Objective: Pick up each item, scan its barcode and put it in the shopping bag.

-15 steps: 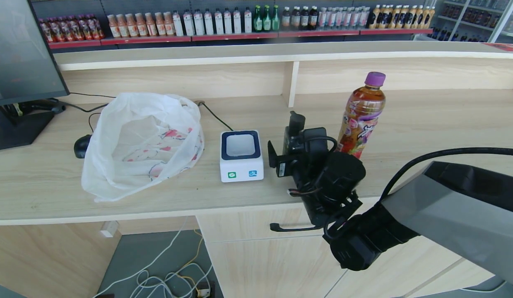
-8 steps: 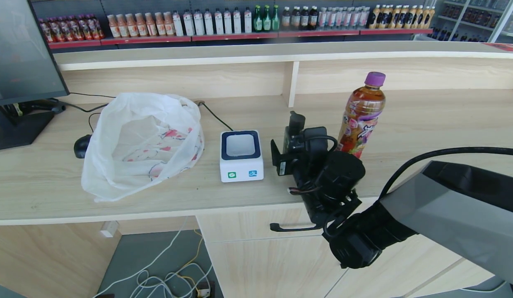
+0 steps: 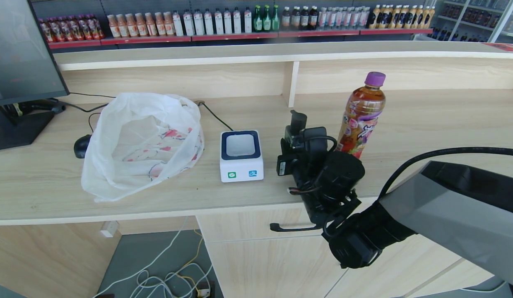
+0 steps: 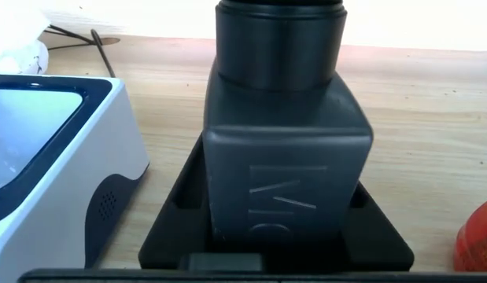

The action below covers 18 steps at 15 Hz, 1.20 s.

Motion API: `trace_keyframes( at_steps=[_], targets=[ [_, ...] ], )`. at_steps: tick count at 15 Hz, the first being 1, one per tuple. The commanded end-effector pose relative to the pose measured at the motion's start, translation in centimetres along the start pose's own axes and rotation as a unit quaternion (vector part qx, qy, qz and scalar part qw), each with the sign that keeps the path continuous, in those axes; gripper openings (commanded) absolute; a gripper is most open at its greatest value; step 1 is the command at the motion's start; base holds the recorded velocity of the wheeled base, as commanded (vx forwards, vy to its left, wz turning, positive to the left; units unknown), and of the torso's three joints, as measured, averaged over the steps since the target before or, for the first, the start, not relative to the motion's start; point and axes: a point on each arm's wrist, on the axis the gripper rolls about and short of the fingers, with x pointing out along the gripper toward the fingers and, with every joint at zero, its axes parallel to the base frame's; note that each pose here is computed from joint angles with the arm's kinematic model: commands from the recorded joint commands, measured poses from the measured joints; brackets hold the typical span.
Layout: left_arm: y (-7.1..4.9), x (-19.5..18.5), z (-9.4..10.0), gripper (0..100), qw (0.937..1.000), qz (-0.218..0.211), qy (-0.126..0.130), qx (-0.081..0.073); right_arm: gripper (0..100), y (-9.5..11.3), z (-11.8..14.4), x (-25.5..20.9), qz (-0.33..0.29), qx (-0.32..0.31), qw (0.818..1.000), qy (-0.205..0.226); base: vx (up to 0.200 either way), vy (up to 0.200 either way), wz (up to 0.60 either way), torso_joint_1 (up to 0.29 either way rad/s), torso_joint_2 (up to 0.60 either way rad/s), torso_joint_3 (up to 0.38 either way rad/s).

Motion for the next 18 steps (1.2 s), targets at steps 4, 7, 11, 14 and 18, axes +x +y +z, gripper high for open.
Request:
trace_keyframes(
  at_steps=[4, 7, 11, 14, 18],
  targets=[
    [0.0, 0.0, 0.0, 100, 1.0000, 0.001, 0.000, 0.001, 0, -0.2, 1.6, -0.1, -0.002, 0.010, 1.000, -0.018, 0.000, 0.000, 0.00, 0.000, 0.00, 0.000],
    [0.0, 0.0, 0.0, 100, 1.0000, 0.000, 0.000, 0.000, 0, -0.6, 2.9, -0.2, -0.004, 0.016, 0.999, -0.029, 0.000, 0.000, 0.00, 0.000, 0.00, 0.000],
    [0.0, 0.0, 0.0, 100, 1.0000, 0.000, 0.000, 0.000, 0, -0.8, 5.9, -1.6, 0.003, 0.030, 0.998, -0.049, 0.000, 0.000, 0.00, 0.000, 0.00, 0.000],
    [0.0, 0.0, 0.0, 100, 1.0000, 0.000, 0.000, 0.000, 0, -1.5, 6.8, -4.2, 0.011, 0.028, 0.998, -0.050, 0.000, 0.000, 0.00, 0.000, 0.00, 0.000],
    [0.0, 0.0, 0.0, 100, 1.0000, 0.000, 0.000, 0.000, 0, -2.3, 8.2, -8.5, 0.030, 0.029, 0.999, -0.027, 0.000, 0.000, 0.00, 0.000, 0.00, 0.000]
  ],
)
